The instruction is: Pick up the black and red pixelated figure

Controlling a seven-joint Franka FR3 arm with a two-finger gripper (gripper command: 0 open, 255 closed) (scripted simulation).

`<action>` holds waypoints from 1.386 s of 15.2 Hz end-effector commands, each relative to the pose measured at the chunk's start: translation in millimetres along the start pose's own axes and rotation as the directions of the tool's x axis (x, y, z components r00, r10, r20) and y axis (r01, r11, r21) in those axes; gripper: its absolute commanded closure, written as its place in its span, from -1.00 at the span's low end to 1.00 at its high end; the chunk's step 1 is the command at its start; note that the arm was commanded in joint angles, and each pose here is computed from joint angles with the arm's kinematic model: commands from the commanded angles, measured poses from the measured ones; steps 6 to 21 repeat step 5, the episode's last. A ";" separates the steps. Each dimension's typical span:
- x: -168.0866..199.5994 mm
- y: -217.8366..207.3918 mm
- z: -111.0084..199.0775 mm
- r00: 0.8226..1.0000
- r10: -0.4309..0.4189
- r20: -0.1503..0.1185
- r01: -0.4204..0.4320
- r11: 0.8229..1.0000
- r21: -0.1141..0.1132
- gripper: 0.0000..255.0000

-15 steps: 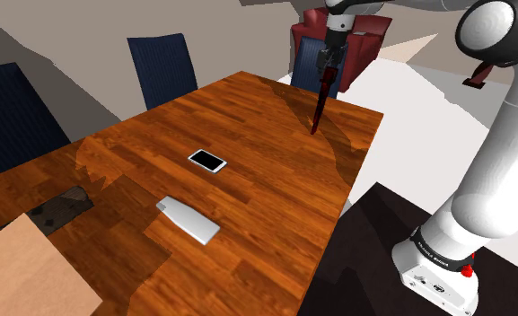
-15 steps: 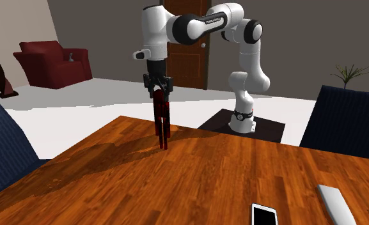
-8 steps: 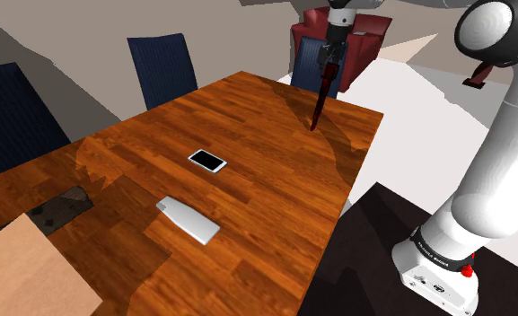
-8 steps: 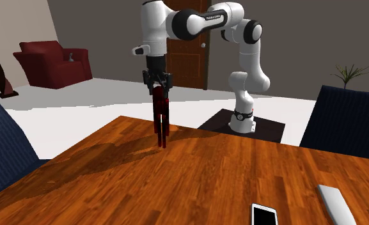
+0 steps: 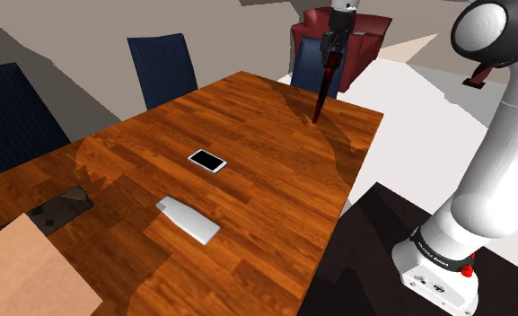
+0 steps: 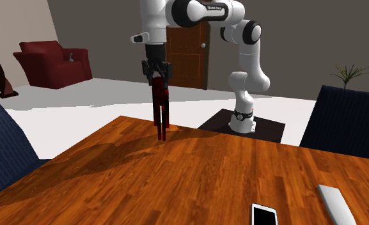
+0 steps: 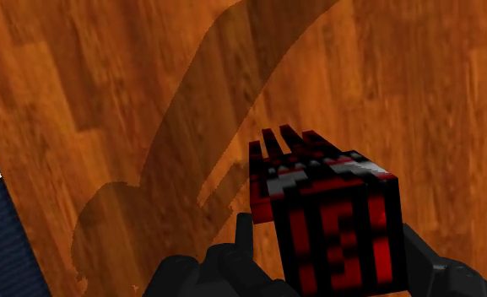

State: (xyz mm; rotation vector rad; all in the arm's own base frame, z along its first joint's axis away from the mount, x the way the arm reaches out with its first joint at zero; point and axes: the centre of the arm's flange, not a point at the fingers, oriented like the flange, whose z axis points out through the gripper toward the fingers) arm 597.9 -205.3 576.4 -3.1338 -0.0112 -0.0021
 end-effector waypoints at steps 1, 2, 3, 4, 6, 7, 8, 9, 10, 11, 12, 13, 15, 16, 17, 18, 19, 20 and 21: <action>-0.5 -0.4 -11.2 1.000 0.000 0.000 0.000 1.000 0.000 1.00; -0.5 -0.5 -16.5 1.000 0.000 0.000 0.000 1.000 0.000 1.00; -0.5 -0.5 -21.8 1.000 0.000 0.000 0.000 1.000 0.000 1.00; -0.5 -0.5 -22.6 1.000 0.000 0.000 0.000 1.000 0.000 1.00; -0.5 -0.5 -22.6 1.000 0.000 0.000 0.000 1.000 0.000 1.00; -0.5 -0.5 -22.6 1.000 0.000 0.000 0.000 1.000 0.000 1.00; -0.5 -0.5 -22.6 1.000 0.000 0.000 0.000 1.000 0.000 1.00; -0.5 -0.5 -22.6 1.000 0.000 0.000 0.000 1.000 0.000 1.00; -0.5 -0.5 -22.6 1.000 0.000 0.000 0.000 1.000 0.000 1.00; -0.5 -0.5 -22.6 1.000 0.000 0.000 0.000 1.000 0.000 1.00; -0.5 -0.5 -22.6 1.000 0.000 0.000 0.000 1.000 0.000 1.00; -0.5 -0.5 -22.6 1.000 0.000 0.000 0.000 1.000 0.000 1.00; -0.5 -0.5 -22.6 1.000 0.000 0.000 0.000 1.000 0.000 1.00; -0.5 -0.5 -22.6 1.000 0.000 0.000 0.000 1.000 0.000 1.00; -0.5 -0.5 -22.6 1.000 0.000 0.000 0.000 1.000 0.000 1.00; -0.5 -0.5 -22.6 1.000 0.000 0.000 0.000 1.000 0.000 1.00; -0.5 -0.5 -22.6 1.000 0.000 0.000 0.000 1.000 0.000 1.00; -0.5 -0.5 -22.6 1.000 0.000 0.000 0.000 1.000 0.000 1.00; -0.5 -0.5 -22.6 1.000 0.000 0.000 0.000 1.000 0.000 1.00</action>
